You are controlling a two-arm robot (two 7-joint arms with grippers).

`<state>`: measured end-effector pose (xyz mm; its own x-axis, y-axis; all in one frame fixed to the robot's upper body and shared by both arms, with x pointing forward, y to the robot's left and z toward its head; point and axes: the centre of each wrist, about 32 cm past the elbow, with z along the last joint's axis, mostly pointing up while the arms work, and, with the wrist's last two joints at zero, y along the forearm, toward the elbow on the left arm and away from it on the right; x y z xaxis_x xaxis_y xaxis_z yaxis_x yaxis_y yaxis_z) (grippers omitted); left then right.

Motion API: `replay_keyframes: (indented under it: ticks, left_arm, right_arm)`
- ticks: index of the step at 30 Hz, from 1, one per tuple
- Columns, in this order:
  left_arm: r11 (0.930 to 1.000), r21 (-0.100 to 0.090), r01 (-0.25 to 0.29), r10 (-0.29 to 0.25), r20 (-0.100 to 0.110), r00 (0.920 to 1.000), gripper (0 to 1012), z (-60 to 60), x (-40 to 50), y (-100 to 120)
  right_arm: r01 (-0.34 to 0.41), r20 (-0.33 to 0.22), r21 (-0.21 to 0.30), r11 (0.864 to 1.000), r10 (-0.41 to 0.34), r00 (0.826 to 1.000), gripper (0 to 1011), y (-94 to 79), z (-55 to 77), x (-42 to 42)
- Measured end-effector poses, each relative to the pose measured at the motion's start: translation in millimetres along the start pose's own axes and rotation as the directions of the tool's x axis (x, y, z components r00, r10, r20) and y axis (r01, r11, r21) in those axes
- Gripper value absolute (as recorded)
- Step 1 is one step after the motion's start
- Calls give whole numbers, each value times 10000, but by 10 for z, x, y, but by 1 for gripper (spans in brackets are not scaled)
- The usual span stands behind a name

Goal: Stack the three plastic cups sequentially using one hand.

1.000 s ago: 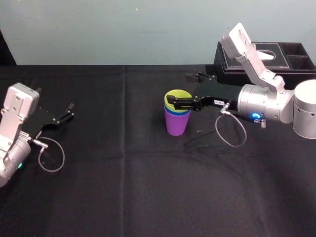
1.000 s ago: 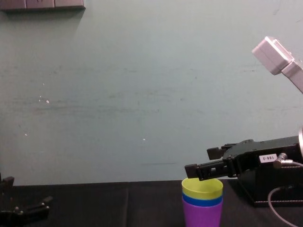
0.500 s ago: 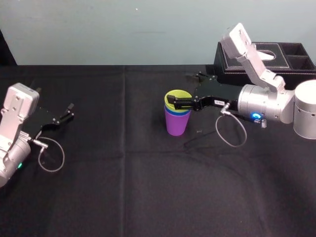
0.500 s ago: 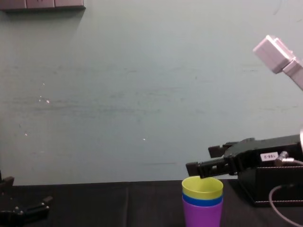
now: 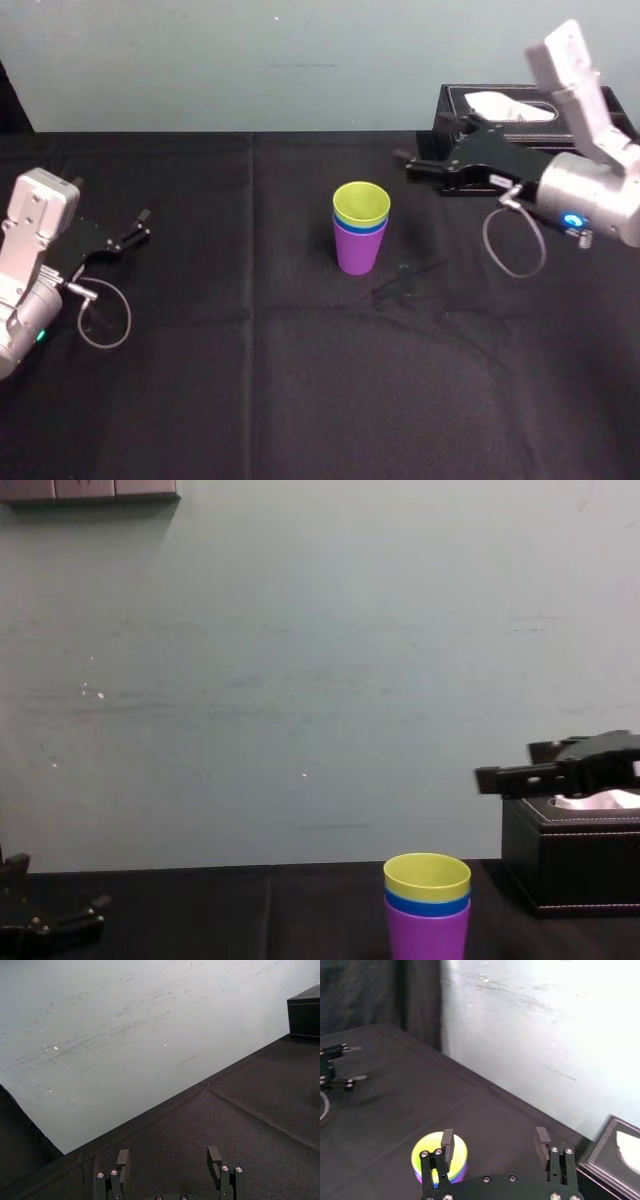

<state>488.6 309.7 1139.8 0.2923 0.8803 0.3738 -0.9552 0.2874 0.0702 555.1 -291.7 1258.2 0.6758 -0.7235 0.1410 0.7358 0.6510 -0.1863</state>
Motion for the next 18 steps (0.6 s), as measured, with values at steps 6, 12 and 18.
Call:
replay_keyframes:
  ticks: [6, 12, 18]
  left_arm:
    - [10000, 0, -1, 1, 0, 10000, 1011, 0, 0, 0]
    - [10000, 0, 0, 0, 0, 10000, 1011, 0, 0, 0]
    - [10000, 0, 0, 0, 0, 10000, 1011, 0, 0, 0]
  right_arm:
    - [660, -374, 252, 9975, -650, 9972, 1003, -172, -128, 88]
    - [1129, -525, 246, 9933, -1115, 9924, 1003, -279, -271, 131]
    - [1440, -626, 30, 9896, -1435, 9877, 1003, -323, -427, 145]
